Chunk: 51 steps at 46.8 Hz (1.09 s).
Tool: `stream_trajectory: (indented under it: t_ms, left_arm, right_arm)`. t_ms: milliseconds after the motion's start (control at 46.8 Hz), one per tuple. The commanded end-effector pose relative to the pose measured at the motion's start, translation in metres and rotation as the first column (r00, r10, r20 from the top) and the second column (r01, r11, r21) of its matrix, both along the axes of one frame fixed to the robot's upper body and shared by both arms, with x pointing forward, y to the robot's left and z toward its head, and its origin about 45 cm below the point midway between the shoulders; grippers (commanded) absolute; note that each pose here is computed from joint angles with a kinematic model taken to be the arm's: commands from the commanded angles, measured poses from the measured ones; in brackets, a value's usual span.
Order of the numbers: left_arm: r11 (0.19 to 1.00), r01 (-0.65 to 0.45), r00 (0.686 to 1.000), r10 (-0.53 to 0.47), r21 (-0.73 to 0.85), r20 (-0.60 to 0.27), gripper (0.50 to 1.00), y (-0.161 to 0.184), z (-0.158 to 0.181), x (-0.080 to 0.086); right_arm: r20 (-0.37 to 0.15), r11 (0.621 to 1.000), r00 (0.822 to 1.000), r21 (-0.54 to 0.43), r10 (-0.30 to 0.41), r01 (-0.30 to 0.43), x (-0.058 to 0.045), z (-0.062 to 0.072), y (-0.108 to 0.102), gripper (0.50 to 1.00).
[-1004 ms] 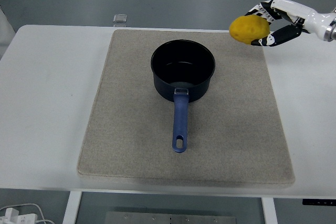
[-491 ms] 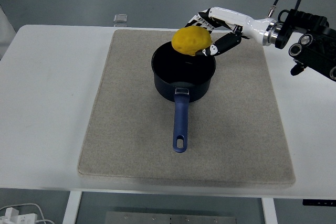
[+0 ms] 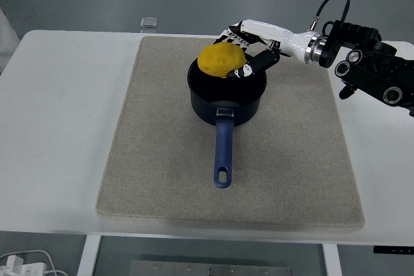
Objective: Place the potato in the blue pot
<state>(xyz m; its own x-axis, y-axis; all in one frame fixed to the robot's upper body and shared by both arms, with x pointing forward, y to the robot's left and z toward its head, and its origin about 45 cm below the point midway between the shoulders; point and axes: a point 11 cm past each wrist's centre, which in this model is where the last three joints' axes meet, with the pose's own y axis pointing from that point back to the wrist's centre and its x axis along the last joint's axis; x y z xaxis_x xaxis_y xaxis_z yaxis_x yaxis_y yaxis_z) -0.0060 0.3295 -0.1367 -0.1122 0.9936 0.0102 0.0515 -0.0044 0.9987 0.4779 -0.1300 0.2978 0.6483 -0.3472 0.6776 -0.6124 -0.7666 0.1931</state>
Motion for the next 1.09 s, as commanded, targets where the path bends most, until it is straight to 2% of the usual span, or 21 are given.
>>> stream_trajectory:
  t_ms: [0,21,833,1068]
  left_arm:
    - [1.0,0.0,1.0,0.0,0.0,-0.001,0.999,0.0,0.0,0.0]
    - [1.0,0.0,1.0,0.0,0.0,0.0,0.999,0.0,0.0,0.0]
    - [1.0,0.0,1.0,0.0,0.0,-0.001,0.999,0.0,0.0,0.0]
    - [1.0,0.0,1.0,0.0,0.0,0.0,0.999,0.0,0.0,0.0]
  right_arm:
    - [0.002,1.0,1.0,0.005,-0.004,0.004,0.001,0.002,-0.001,0.9]
    - [0.001,1.0,1.0,0.005,-0.003,0.003,0.0,0.001,-0.001,0.933]
    - [0.003,1.0,1.0,0.002,-0.009,0.009,0.001,0.001,-0.004,0.934]
    - [0.007,1.0,1.0,-0.001,-0.027,0.027,0.003,0.001,-0.012,0.934]
